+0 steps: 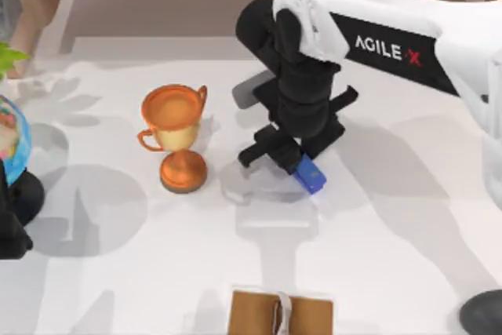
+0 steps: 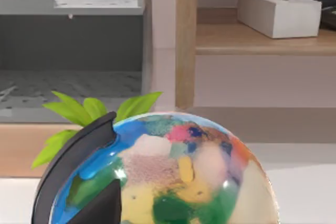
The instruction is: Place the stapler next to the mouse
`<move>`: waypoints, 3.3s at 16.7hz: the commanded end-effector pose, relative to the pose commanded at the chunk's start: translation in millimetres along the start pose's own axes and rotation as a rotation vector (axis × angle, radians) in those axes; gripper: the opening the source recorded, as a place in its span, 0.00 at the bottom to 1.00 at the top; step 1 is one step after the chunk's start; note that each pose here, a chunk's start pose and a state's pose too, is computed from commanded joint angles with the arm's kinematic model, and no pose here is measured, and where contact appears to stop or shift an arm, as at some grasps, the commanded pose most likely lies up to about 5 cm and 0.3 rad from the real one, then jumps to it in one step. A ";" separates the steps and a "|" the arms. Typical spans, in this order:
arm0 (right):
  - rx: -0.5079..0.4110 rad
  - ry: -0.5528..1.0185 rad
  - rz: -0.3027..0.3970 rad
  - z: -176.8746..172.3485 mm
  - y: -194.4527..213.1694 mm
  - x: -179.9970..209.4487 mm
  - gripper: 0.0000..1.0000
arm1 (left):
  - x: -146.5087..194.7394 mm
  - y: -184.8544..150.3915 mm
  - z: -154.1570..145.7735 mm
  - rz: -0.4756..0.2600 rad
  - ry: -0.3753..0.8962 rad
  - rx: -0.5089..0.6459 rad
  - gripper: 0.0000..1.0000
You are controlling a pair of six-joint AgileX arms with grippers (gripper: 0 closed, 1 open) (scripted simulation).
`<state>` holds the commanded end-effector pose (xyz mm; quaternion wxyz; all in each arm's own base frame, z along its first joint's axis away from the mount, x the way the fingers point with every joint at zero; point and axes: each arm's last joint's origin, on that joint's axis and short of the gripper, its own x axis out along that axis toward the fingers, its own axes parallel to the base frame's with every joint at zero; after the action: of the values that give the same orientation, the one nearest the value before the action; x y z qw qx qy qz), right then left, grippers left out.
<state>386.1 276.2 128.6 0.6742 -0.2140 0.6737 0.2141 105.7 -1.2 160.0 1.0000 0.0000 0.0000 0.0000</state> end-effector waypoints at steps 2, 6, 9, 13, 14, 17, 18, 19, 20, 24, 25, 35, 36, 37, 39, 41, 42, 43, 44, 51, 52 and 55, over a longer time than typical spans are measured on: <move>0.000 0.000 0.000 0.0 0.0 -4.2 0.00 | 0.0 0.0 0.0 0.000 0.000 0.000 1.00; 0.000 0.000 0.000 -0.2 0.0 -12.6 0.00 | 0.0 0.0 0.0 0.000 0.000 0.000 1.00; 0.000 -0.001 0.000 -0.4 -0.2 -15.9 0.00 | 0.0 0.0 0.0 0.000 0.000 0.000 1.00; 0.011 -0.004 0.000 -1.4 -3.3 -16.4 0.00 | 0.0 0.0 0.0 0.000 0.000 0.000 1.00; 0.027 -0.011 -0.001 -3.8 -8.6 -19.8 0.00 | 0.0 0.0 0.0 0.000 0.000 0.000 1.00; 0.109 -0.024 -0.003 -19.1 -35.6 -29.4 0.00 | 0.0 0.0 0.0 0.000 0.000 0.000 1.00; 0.146 -0.027 -0.004 -26.9 -47.0 -32.1 0.00 | 0.0 0.0 0.0 0.000 0.000 0.000 1.00; 0.187 -0.029 -0.005 -36.1 -59.1 -34.5 0.00 | 0.0 0.0 0.0 0.000 0.000 0.000 1.00; 0.230 -0.030 -0.006 -46.6 -71.4 -36.5 0.00 | 0.0 0.0 0.0 0.000 0.000 0.000 1.00; 0.413 -0.023 -0.009 -97.0 -115.3 -39.5 0.00 | 0.0 0.0 0.0 0.000 0.000 0.000 1.00; 0.456 -0.019 -0.010 -110.2 -123.8 -39.1 0.00 | 0.0 0.0 0.0 0.000 0.000 0.000 1.00; 0.623 0.006 -0.009 -163.7 -148.3 -33.2 0.00 | 0.0 0.0 0.0 0.000 0.000 0.000 1.00; 0.623 0.006 -0.009 -163.7 -148.3 -33.2 0.00 | 0.0 0.0 0.0 0.000 0.000 0.000 1.00; 0.623 0.005 -0.009 -163.6 -148.4 -33.4 0.00 | 0.0 0.0 0.0 0.000 0.000 0.000 1.00; 0.624 -0.002 -0.011 -163.0 -148.8 -34.6 0.00 | 0.0 0.0 0.0 0.000 0.000 0.000 1.00; 0.626 -0.013 -0.013 -162.3 -149.4 -36.5 0.00 | 0.0 0.0 0.0 0.000 0.000 0.000 1.00; 0.627 -0.020 -0.014 -161.8 -149.8 -37.7 0.00 | 0.0 0.0 0.0 0.000 0.000 0.000 1.00; 0.628 -0.028 -0.016 -161.4 -150.2 -39.0 0.00 | 0.0 0.0 0.0 0.000 0.000 0.000 1.00; 0.629 -0.036 -0.017 -161.0 -150.6 -40.3 0.00 | 0.0 0.0 0.0 0.000 0.000 0.000 1.00; 0.632 -0.092 -0.026 -158.8 -152.9 -46.9 0.00 | 0.0 0.0 0.0 0.000 0.000 0.000 1.00; 0.632 -0.097 -0.027 -158.6 -153.0 -46.9 0.00 | 0.0 0.0 0.0 0.000 0.000 0.000 1.00; 0.630 -0.105 -0.027 -158.4 -153.2 -44.3 0.00 | 0.0 0.0 0.0 0.000 0.000 0.000 1.00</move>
<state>345.1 59.7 172.9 0.7440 0.0078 0.6682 -0.0036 105.7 -1.2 160.0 1.0000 0.0000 0.0000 0.0000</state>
